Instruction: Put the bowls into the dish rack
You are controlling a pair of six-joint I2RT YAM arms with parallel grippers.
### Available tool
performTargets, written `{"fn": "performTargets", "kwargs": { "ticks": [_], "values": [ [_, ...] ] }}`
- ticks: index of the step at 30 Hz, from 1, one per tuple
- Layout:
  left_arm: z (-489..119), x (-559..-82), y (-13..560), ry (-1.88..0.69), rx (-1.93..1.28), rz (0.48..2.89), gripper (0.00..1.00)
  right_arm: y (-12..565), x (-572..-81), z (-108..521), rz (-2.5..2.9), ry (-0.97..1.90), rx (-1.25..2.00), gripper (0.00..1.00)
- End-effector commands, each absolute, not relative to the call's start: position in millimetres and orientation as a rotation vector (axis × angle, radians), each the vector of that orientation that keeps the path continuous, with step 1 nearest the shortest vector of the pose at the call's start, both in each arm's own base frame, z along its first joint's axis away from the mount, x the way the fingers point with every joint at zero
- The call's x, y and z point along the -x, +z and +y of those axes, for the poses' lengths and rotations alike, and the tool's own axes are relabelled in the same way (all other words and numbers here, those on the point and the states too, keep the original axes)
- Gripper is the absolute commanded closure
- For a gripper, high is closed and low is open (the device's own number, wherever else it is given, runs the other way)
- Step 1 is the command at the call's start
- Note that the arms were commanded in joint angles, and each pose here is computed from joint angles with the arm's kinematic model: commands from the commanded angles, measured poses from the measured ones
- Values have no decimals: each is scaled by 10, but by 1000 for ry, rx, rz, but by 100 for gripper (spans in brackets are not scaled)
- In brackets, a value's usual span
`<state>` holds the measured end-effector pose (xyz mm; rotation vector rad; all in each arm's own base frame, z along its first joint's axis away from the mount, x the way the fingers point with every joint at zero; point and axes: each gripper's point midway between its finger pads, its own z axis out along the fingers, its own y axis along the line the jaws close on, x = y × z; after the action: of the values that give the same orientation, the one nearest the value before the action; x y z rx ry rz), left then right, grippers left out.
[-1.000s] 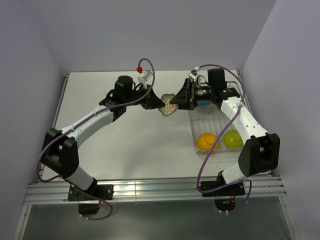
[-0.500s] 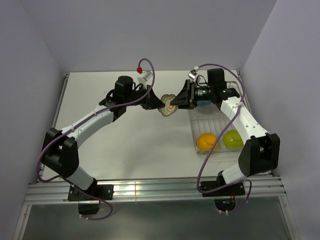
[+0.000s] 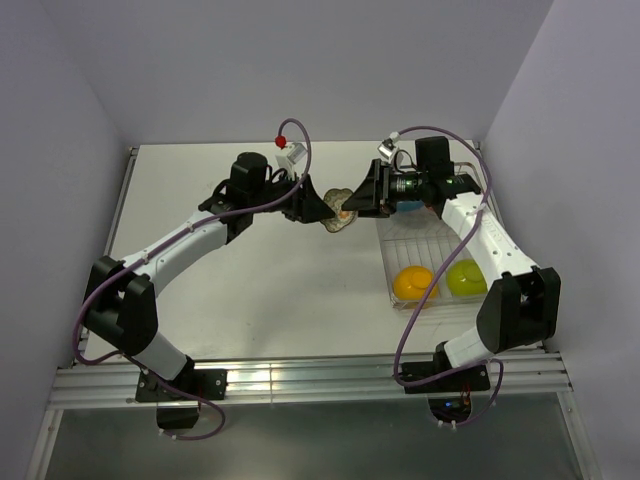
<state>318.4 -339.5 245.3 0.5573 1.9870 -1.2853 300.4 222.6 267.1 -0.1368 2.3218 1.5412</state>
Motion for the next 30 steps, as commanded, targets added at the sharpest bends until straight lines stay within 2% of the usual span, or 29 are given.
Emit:
{"fn": "performTargets", "kwargs": {
  "ticks": [1,4,12,13,18,21,30],
  "values": [
    [-3391,-3171,2774,-1275,-589,1896,38,2955,-3030,2171,2230,1495,203,100],
    [-3368,-3181,2773,-1255,-582,1899,27,2930,-3061,2096,2229,1443,203,100],
    [-3286,-3218,2761,-1206,-572,1926,11,2761,-3119,1663,2300,1212,172,100],
    [-3276,-3237,2784,-1198,-574,1926,1,2727,-3118,1599,2301,1168,209,100],
    [-3212,-3332,2811,-1130,-586,1950,0,2431,-3058,1173,2438,912,180,100],
    [-3161,-3378,2823,-1116,-571,1960,0,2336,-3093,770,2465,711,137,100],
    [-3070,-3421,2865,-1119,-535,1953,1,2147,-3030,94,2555,268,108,100]
  ]
}}
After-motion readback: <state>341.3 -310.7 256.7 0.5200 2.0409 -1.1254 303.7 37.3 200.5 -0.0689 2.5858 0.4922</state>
